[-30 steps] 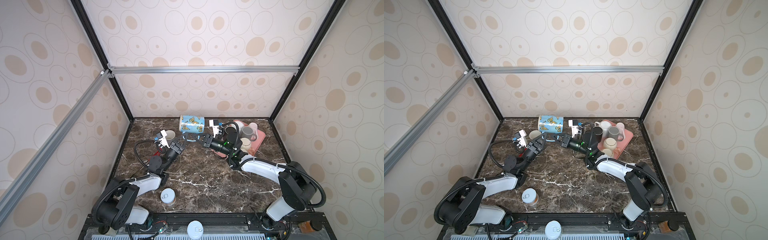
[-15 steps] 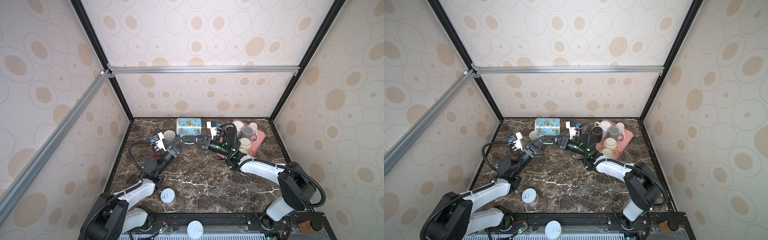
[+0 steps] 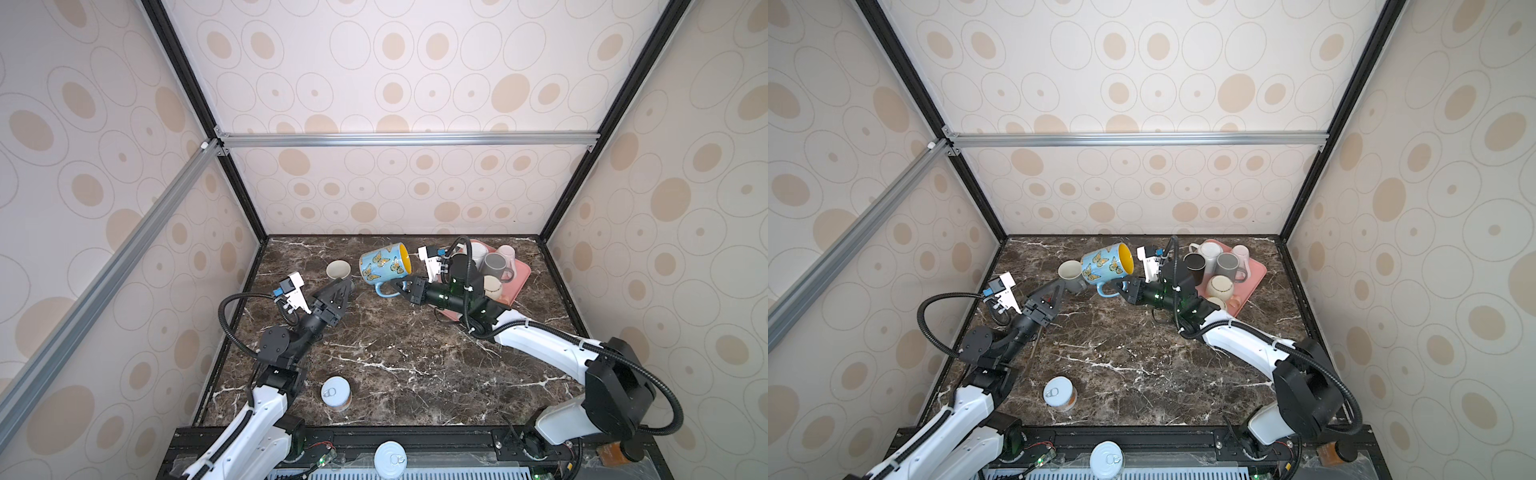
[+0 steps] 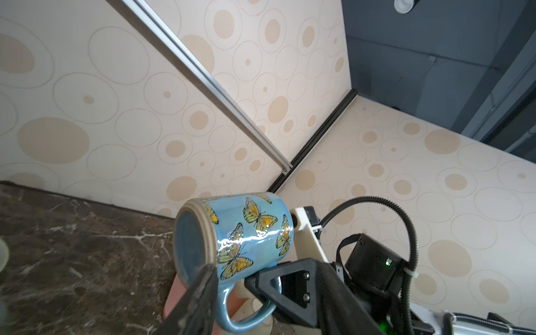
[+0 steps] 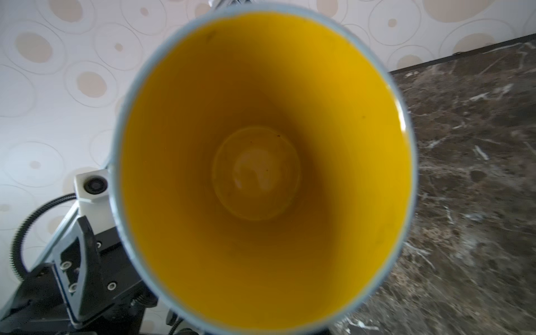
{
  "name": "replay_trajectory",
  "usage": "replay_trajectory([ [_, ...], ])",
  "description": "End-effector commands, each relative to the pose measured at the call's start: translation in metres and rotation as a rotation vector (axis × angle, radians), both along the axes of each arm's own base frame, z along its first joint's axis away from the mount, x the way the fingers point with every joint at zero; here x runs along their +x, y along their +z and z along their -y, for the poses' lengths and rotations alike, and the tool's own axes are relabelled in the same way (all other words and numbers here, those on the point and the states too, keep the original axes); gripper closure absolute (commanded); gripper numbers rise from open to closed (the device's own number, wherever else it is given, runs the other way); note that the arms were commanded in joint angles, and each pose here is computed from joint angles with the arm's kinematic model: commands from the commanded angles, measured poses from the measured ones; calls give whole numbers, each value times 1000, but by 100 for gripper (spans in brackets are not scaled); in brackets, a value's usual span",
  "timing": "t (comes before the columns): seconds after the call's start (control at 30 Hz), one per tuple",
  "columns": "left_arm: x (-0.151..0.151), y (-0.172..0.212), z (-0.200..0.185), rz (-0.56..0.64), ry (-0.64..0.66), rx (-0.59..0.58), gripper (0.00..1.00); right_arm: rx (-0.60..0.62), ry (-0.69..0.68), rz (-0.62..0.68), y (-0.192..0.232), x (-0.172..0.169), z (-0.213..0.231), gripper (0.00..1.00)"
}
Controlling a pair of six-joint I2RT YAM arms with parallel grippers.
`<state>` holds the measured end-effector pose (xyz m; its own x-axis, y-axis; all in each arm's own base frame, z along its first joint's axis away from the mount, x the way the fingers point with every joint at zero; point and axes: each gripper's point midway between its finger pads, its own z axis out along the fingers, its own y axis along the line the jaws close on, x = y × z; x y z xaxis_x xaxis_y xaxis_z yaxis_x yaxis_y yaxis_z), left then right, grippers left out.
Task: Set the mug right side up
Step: 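Rotate the blue mug upright with the right gripper while the left gripper releases and withdraws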
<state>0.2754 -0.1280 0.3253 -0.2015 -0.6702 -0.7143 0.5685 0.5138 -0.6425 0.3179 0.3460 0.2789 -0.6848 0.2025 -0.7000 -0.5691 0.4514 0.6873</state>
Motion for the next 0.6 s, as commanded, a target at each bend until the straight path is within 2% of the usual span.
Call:
replay_trajectory([
  [0.0, 3, -26, -18, -94, 134, 228, 42, -95, -23, 224, 52, -3, 10, 100],
  [0.2, -8, -38, -56, -160, 345, 455, 40, -317, -15, 226, 20, 2, -3, 100],
  [0.37, -13, -42, -79, -194, 459, 632, 38, -567, 45, 189, -16, 6, -32, 100],
  [0.43, -16, -40, -85, -197, 486, 677, 38, -613, 76, 209, -23, 6, -48, 100],
  [0.57, -21, -34, -93, -184, 523, 715, 37, -630, 114, 214, -41, 13, -76, 100],
])
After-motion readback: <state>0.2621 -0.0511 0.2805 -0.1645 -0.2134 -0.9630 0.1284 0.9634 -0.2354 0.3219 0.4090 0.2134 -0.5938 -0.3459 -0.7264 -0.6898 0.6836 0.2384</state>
